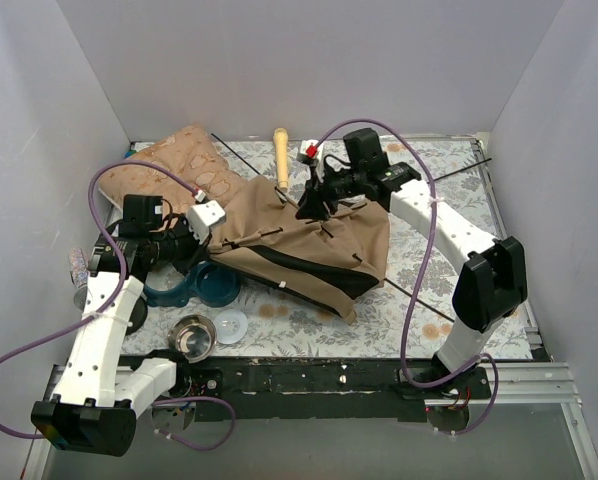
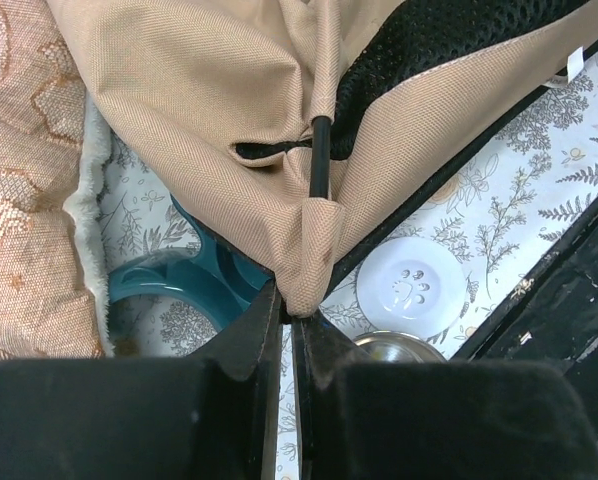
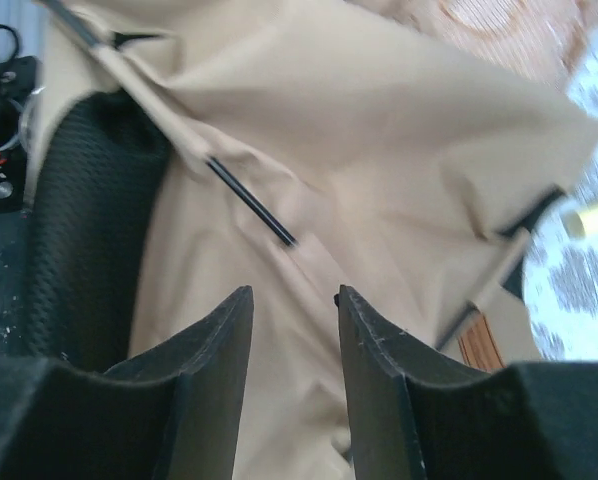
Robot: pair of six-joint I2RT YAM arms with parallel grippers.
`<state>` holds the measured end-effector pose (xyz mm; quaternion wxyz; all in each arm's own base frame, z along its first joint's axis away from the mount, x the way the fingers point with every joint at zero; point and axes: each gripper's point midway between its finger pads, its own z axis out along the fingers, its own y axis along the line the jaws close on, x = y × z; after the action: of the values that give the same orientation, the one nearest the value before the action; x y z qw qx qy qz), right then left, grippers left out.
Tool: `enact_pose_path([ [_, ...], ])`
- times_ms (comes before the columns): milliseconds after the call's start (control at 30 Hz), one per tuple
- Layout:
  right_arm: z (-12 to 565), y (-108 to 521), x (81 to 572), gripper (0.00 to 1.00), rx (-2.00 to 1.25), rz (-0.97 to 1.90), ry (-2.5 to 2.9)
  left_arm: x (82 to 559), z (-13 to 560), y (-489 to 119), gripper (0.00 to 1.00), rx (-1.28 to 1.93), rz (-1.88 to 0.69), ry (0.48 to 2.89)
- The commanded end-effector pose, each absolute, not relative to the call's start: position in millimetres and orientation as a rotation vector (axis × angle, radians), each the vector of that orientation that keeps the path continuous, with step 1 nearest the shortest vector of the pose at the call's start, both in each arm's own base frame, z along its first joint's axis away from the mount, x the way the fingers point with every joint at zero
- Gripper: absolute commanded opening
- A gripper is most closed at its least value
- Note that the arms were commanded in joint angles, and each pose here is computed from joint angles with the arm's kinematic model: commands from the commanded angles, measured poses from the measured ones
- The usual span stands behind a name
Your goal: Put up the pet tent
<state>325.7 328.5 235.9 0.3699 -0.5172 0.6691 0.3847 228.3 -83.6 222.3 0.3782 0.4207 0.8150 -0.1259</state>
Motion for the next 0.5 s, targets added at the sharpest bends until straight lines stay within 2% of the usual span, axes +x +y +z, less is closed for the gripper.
enact_pose_path([
  [0, 283, 376, 287, 0.44, -1.438, 1.11, 1.4, 236, 227, -76, 0.0, 1.027, -0.263, 2.087],
  [100, 290, 394, 264, 0.36, -1.476, 1.125, 1.272, 234, 229, -80, 0.0, 0.986, -0.297, 2.097],
  [233, 278, 401, 262, 0.33, -1.538, 1.061, 1.166, 232, 230, -79, 0.0, 0.984, -0.294, 2.099],
  [467, 240, 401, 273, 0.37, -1.689, 0.952, 1.098, 231, 234, -80, 0.0, 0.981, -0.299, 2.1],
])
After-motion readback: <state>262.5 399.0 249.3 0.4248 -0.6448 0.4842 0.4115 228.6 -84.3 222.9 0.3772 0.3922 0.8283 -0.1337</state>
